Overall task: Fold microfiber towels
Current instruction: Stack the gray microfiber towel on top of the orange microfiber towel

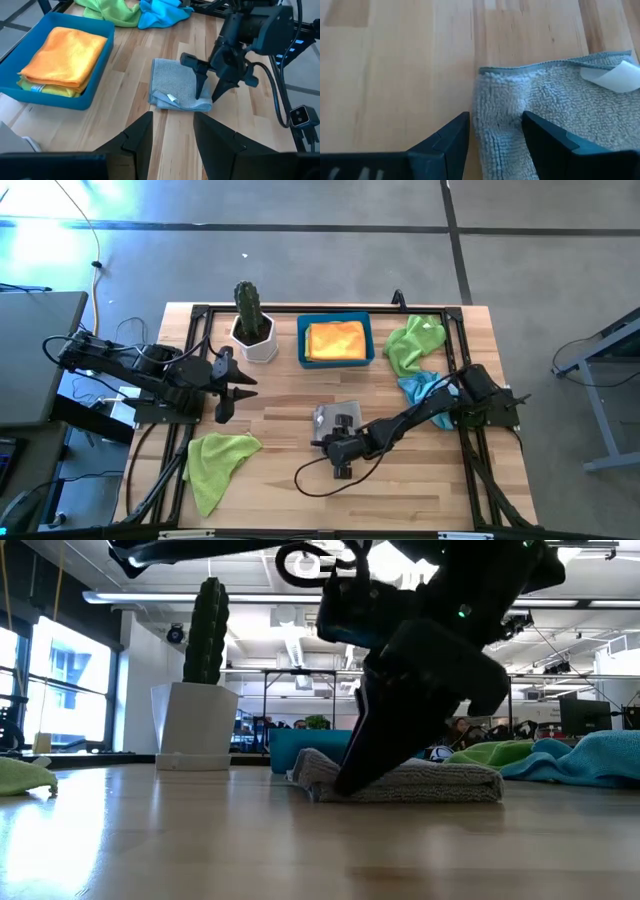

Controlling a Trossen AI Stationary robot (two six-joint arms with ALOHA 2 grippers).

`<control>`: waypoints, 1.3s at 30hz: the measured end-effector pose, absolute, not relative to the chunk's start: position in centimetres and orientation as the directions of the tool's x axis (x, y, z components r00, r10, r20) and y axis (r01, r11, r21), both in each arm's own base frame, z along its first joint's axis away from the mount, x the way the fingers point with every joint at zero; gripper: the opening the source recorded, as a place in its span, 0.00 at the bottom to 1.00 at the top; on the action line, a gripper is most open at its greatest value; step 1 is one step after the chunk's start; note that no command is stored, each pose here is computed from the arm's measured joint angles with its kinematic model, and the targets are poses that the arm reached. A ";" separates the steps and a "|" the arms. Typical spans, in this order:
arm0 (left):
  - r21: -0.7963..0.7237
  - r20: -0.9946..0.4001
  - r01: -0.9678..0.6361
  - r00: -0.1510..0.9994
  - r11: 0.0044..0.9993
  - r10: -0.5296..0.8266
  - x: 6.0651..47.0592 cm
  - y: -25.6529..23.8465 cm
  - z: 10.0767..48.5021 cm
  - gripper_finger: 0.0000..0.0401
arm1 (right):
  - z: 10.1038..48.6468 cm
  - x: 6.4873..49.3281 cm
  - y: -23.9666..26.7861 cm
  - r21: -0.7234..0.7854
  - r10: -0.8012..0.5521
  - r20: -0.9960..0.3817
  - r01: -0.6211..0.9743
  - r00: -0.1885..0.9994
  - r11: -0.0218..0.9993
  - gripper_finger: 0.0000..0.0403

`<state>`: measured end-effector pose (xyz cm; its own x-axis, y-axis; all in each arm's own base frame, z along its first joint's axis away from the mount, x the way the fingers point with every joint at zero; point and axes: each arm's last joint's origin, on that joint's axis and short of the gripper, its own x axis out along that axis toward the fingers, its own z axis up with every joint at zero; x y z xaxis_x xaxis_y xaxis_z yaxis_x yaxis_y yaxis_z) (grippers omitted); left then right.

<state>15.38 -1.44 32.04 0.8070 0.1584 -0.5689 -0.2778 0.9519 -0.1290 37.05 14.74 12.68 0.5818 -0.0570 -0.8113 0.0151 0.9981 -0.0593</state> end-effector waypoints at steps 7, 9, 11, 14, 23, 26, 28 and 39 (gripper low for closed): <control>-0.113 -0.563 -0.302 0.804 0.947 0.189 15.4 -1.3 32.1 0.33 | 11.5 37.0 14.7 -0.041 -0.088 -0.831 0.096 0.550 0.995 0.40; -0.105 -0.561 -0.312 0.802 0.944 0.203 15.4 -1.3 32.1 0.33 | 11.4 36.9 14.7 -0.040 -0.098 -0.831 0.116 0.548 0.992 0.35; -0.097 -0.562 -0.321 0.799 0.942 0.215 15.3 -1.3 32.0 0.33 | 11.3 36.9 14.7 -0.040 -0.109 -0.831 0.137 0.545 0.990 0.28; -0.083 -0.570 -0.334 0.789 0.939 0.230 15.3 -1.2 31.9 0.33 | 11.2 36.8 14.6 -0.037 -0.126 -0.831 0.173 0.542 0.984 0.13; -0.078 -0.572 -0.337 0.786 0.938 0.234 15.2 -1.2 31.9 0.33 | 12.1 36.7 14.1 0.125 -0.100 -0.836 0.365 0.540 0.923 0.01; -0.076 -0.572 -0.336 0.786 0.939 0.234 15.2 -1.2 31.9 0.33 | 13.6 36.6 13.5 0.204 -0.046 -0.838 0.391 0.543 0.897 0.01; -0.060 -0.572 -0.325 0.786 0.944 0.234 15.2 -1.2 31.9 0.33 | 15.4 36.6 12.9 0.261 -0.016 -0.816 0.393 0.578 0.882 0.01; 0.000 -0.579 -0.300 0.778 0.954 0.245 15.2 -1.2 31.8 0.33 | 24.4 34.7 7.6 0.401 -0.023 -0.723 0.446 0.691 0.800 0.00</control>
